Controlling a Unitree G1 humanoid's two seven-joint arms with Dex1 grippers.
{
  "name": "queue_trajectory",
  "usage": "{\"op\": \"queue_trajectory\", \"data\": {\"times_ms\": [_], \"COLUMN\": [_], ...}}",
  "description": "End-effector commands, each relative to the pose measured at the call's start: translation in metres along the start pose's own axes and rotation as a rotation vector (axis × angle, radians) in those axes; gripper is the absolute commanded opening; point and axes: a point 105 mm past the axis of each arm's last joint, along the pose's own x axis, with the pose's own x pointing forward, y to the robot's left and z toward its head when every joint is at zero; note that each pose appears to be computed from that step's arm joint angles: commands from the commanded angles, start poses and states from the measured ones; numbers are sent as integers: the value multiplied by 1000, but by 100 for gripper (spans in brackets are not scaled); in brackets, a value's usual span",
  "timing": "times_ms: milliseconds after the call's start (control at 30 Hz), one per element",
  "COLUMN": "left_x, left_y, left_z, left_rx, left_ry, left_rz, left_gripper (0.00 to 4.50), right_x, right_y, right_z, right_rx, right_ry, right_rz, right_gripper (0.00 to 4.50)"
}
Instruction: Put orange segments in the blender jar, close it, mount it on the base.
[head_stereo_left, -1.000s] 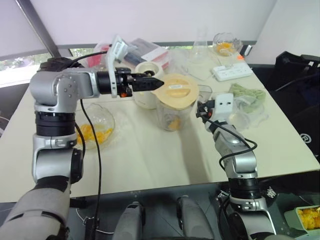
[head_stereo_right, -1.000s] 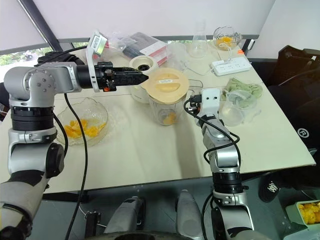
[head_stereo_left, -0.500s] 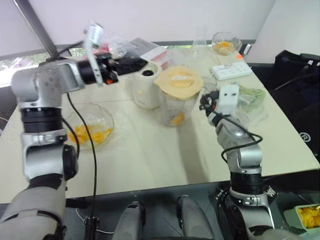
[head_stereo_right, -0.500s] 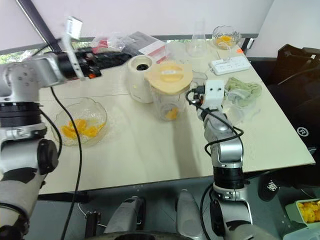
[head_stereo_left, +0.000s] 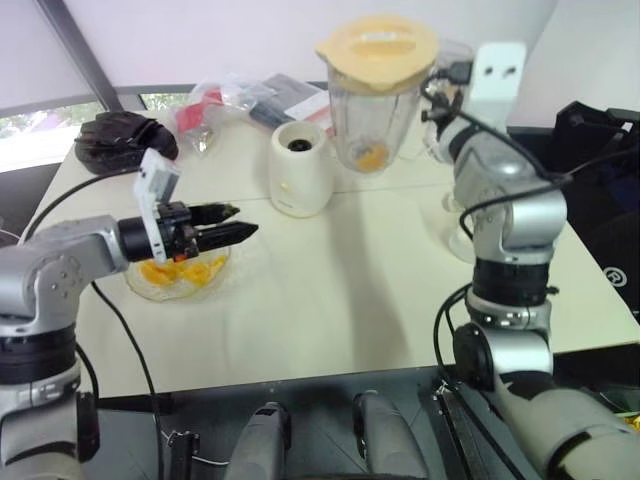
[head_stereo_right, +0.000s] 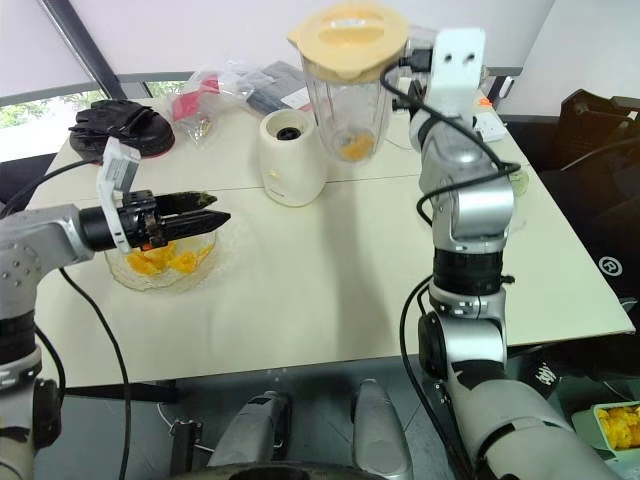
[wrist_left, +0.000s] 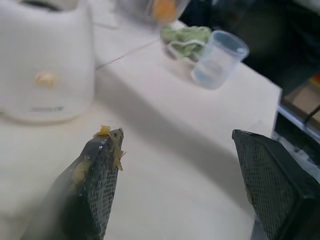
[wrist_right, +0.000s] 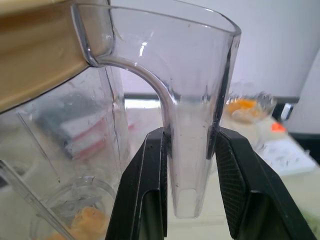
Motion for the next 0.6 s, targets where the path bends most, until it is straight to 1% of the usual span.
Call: {"op": "queue_trajectory", "data": {"times_ms": [33,133,233,400,600], "left_x": [-5,-7,-9,-10,-10], "left_y": [0,7,5,5,3], "left_z": [18,25,20,8,2], "left_rx": [85,101,115,131,127], "left_ry": [-123,-228,-252,-231,-232], "left_rz": [71,168,206,265,294], "left_gripper": [364,364,364,364,364], "right_x": [4,12,17,26,35], "right_y": [4,21,38,59,85], "right_z": [45,63,77,87,87], "right_rx": [23,53,67,97,119], "right_ry": [-117,-140,-158,-165,-157], "right_rz": [18,65,107,158,200], "right_gripper": [78,78,78,78,78]}}
